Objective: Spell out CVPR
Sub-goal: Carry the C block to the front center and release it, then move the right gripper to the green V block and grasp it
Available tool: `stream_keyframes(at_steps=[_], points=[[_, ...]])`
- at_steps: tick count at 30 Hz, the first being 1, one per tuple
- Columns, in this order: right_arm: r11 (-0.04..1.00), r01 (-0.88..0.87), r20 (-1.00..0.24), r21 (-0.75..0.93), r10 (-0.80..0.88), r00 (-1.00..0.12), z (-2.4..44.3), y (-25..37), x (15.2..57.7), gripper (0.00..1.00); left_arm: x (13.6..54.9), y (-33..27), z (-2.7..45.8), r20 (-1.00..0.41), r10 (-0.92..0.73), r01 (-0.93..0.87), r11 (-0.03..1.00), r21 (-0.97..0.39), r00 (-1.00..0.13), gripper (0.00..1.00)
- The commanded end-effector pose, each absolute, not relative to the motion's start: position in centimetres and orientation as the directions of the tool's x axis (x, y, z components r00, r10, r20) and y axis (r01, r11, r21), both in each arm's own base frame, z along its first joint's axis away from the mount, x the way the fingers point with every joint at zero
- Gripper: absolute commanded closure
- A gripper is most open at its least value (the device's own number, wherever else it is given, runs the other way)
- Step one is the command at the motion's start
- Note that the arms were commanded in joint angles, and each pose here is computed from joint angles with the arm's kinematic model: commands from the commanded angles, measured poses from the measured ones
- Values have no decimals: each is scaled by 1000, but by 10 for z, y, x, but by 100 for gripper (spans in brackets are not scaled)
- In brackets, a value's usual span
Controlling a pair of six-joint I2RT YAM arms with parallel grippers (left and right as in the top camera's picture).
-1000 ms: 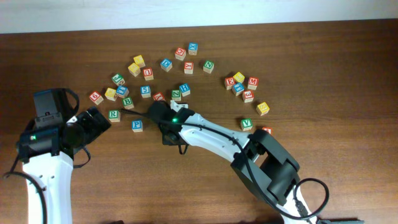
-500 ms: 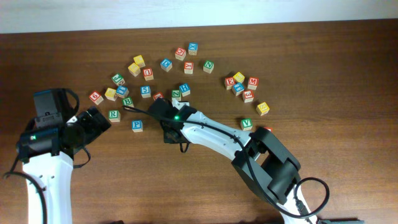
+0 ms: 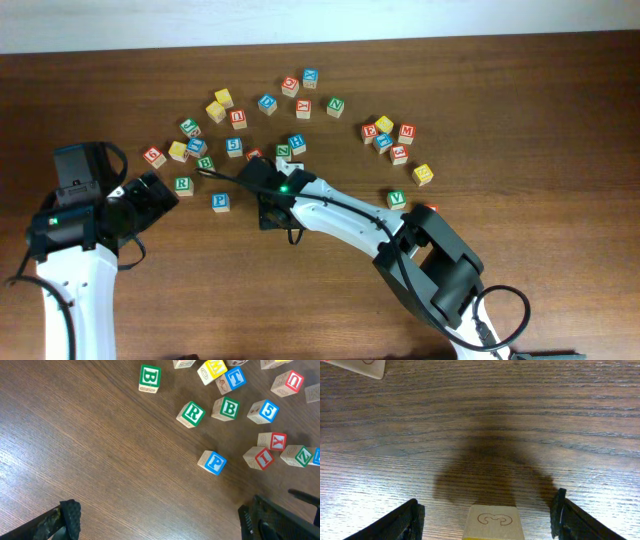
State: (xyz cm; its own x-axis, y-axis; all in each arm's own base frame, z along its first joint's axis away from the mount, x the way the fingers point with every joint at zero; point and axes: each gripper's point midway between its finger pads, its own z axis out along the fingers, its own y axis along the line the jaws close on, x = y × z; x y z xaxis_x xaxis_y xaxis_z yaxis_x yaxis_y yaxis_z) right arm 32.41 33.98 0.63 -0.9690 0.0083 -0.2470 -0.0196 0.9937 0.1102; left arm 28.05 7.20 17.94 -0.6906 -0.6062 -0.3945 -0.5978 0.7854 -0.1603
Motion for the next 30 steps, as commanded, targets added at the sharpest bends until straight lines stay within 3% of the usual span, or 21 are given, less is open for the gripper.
stream_keyframes(at_steps=[1, 3, 6, 8, 10, 13, 17, 25, 30], points=[[995, -25, -238, 99, -1, -971, 11, 335, 329, 25, 282, 75, 183, -405, -618, -611, 774, -165, -674, 1], [996, -31, -277, 90, -5, -961, 40, 327, 342, 8, 282, 75, 184, -406, -618, -611, 774, -165, -674, 1], [997, -11, -342, 83, 18, -940, 105, 294, 371, 1, 282, 75, 183, -406, -618, -611, 774, -165, -674, 1], [997, -25, -372, 72, 4, -928, 146, 263, 384, 2, 282, 75, 183, -406, -618, -611, 774, -165, -673, 1], [999, -43, -339, 9, -37, -940, 157, 222, 384, 2, 282, 75, 183, -405, -618, -611, 774, -165, -674, 1], [996, -22, -205, -84, -39, -978, 141, 172, 373, 2, 282, 75, 183, -405, -618, -611, 774, -165, -674, 1], [986, -72, -79, -148, -84, -993, 101, 149, 353, 1, 282, 75, 183, -405, -618, -611, 774, -165, -674, 1], [972, -201, -33, -120, -207, -978, 84, 145, 349, 2, 282, 75, 183, -406, -618, -611, 774, -165, -674, 1], [984, -170, -14, -59, -171, -985, 83, 131, 354, 2, 282, 75, 183, -405, -618, -611, 774, -165, -674, 1]])
